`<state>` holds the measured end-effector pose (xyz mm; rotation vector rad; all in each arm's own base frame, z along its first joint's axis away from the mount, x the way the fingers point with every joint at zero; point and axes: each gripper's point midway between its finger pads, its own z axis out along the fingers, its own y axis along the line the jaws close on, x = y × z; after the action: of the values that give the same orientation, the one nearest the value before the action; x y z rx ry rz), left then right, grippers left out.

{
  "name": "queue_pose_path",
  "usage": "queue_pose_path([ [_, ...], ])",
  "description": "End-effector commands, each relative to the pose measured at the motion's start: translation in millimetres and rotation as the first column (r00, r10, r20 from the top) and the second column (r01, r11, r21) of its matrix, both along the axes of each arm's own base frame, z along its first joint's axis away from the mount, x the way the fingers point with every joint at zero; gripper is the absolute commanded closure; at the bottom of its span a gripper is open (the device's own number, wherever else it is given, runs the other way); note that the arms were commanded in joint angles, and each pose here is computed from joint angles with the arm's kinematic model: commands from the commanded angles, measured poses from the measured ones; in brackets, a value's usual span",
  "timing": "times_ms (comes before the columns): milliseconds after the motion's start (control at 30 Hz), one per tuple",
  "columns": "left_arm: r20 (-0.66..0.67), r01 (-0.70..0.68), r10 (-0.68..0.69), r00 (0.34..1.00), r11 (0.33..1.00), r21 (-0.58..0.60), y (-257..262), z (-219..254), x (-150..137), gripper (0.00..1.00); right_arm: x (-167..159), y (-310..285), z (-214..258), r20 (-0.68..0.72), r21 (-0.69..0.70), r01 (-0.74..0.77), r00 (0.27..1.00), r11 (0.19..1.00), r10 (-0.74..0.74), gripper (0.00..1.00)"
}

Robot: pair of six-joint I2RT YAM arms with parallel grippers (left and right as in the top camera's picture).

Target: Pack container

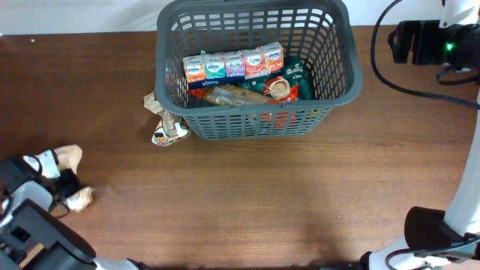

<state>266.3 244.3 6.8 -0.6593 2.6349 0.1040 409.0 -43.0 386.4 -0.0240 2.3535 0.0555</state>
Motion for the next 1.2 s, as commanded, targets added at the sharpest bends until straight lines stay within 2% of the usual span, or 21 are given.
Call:
queue_pose_path([
  [0,0.291,0.184,-0.174,0.941,0.983,-0.007,-11,60,81,0.99,-7,2,12,0.032,0.009,0.003,0.999,1.000,-0.003,0.01],
  [100,0.362,0.282,-0.295,0.884,0.955,0.091,-31,100,135,0.99,-7,3,12,0.033,0.012,0.000,0.999,1.000,0.000,0.01],
  [133,0.383,0.335,-0.354,0.853,0.935,0.117,-50,115,155,0.99,-7,3,12,0.032,0.013,0.000,0.999,1.000,0.000,0.01],
  [167,0.418,0.416,-0.450,0.789,0.892,0.174,-86,144,187,0.99,-8,4,11,0.027,0.014,-0.001,1.000,1.000,0.000,0.01],
  [233,0.426,0.457,-0.521,0.740,0.854,0.249,-118,170,214,0.99,-9,5,11,0.024,0.020,-0.006,1.000,1.000,0.006,0.01],
  [400,0.404,0.482,-0.617,0.675,0.784,0.391,-185,207,249,0.99,-9,7,11,0.025,0.026,-0.013,1.000,1.000,0.013,0.01],
  [500,0.481,0.472,-0.680,0.553,0.732,0.491,-232,258,272,0.98,-9,7,11,0.024,0.027,-0.013,1.000,1.000,0.013,0.01],
  [567,0.541,0.456,-0.701,0.465,0.713,0.533,-249,293,281,0.99,-9,7,11,0.023,0.027,-0.013,1.000,1.000,0.013,0.01],
  [700,0.681,0.383,-0.685,0.258,0.720,0.579,-267,382,288,0.99,-9,7,11,0.023,0.028,-0.014,1.000,0.999,0.014,0.01],
  [833,0.716,0.292,-0.685,0.136,0.718,0.631,-269,454,284,0.98,-9,8,11,0.024,0.030,-0.017,1.000,0.999,0.016,0.01],
  [933,0.733,0.332,-0.680,0.000,0.691,0.642,-290,493,272,0.99,-9,8,11,0.026,0.032,-0.019,1.000,0.999,0.018,0.01],
  [967,0.737,0.424,-0.666,-0.113,0.639,0.642,-319,506,260,0.99,-9,8,11,0.027,0.032,-0.019,0.999,0.999,0.018,0.01],
  [1033,0.724,0.529,-0.659,-0.207,0.547,0.649,-356,497,250,0.99,-8,8,12,0.029,0.031,-0.019,0.999,0.999,0.018,0.01],
  [1100,0.733,0.648,-0.645,-0.217,0.466,0.602,-391,469,247,0.98,-8,8,12,0.028,0.031,-0.019,0.999,0.999,0.018,0.01],
  [1167,0.745,0.768,-0.642,-0.180,0.381,0.514,-427,426,248,0.98,-9,8,11,0.027,0.032,-0.019,0.999,0.999,0.018,0.01],
])
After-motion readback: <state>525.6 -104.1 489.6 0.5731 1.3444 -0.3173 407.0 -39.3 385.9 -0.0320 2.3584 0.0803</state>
